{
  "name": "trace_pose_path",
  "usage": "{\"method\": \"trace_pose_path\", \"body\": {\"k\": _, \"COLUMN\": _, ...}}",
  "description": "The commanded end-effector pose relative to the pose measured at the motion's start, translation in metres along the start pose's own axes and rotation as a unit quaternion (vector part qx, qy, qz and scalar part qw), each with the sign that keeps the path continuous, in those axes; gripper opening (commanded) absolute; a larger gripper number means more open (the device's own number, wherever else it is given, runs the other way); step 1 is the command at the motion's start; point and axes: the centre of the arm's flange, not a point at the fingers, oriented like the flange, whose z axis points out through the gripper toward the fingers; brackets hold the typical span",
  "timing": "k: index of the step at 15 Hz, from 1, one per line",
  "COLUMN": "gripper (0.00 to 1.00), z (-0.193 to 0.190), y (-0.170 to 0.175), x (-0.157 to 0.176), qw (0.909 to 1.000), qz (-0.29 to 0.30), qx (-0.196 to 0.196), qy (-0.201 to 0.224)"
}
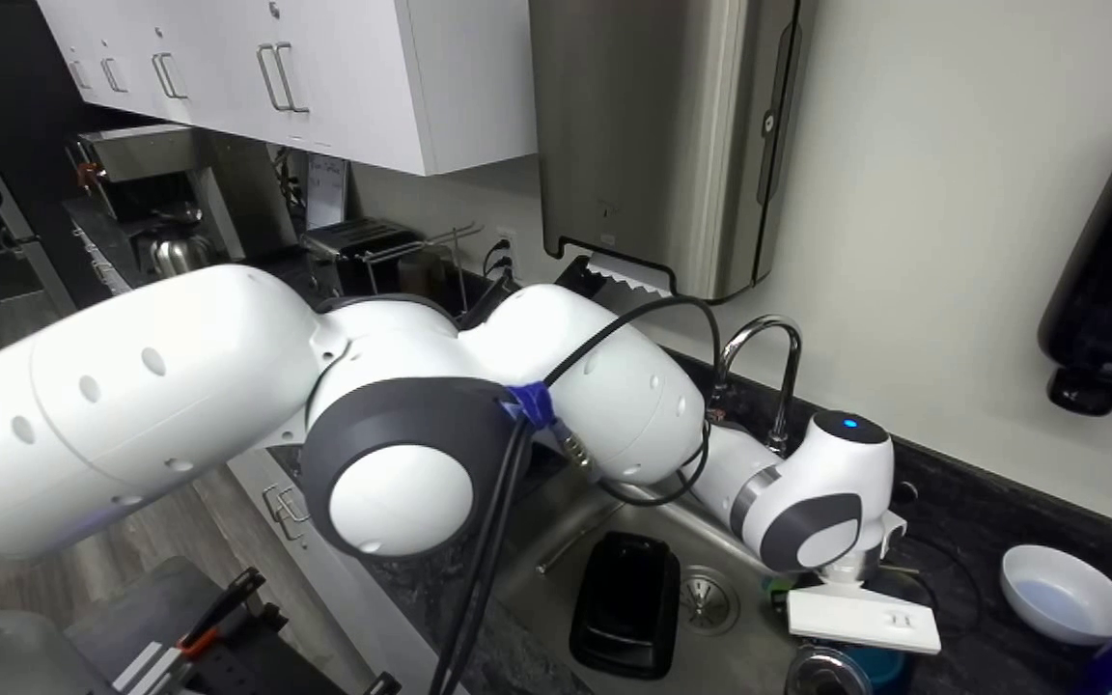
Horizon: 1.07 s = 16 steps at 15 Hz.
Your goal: Take the straw out of the sink and put it in the cutlery compartment, pick the lid on the tray, place it on the cup in the sink, lift the cup, drop it in the sink then move the pan in the sink to the left
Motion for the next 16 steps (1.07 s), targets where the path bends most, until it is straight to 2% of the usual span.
{"method": "trace_pose_path", "body": {"k": 1, "gripper": 0.04, "z": -0.010, "y": -0.001, "x": -0.013, "qw": 0.9999, "qz": 0.000, "qx": -0.002, "qy": -0.013}}
{"method": "trace_pose_path", "body": {"k": 5, "gripper": 0.04, "z": -0.036, "y": -0.006, "x": -0.040, "qw": 0.9995, "qz": 0.024, "qx": -0.006, "qy": -0.018}}
{"method": "trace_pose_path", "body": {"k": 9, "gripper": 0.04, "z": -0.065, "y": -0.016, "x": -0.061, "qw": 0.9992, "qz": 0.038, "qx": -0.004, "qy": -0.006}}
{"method": "trace_pose_path", "body": {"k": 16, "gripper": 0.04, "z": -0.113, "y": -0.052, "x": -0.075, "qw": 0.9987, "qz": 0.026, "qx": -0.010, "qy": 0.043}}
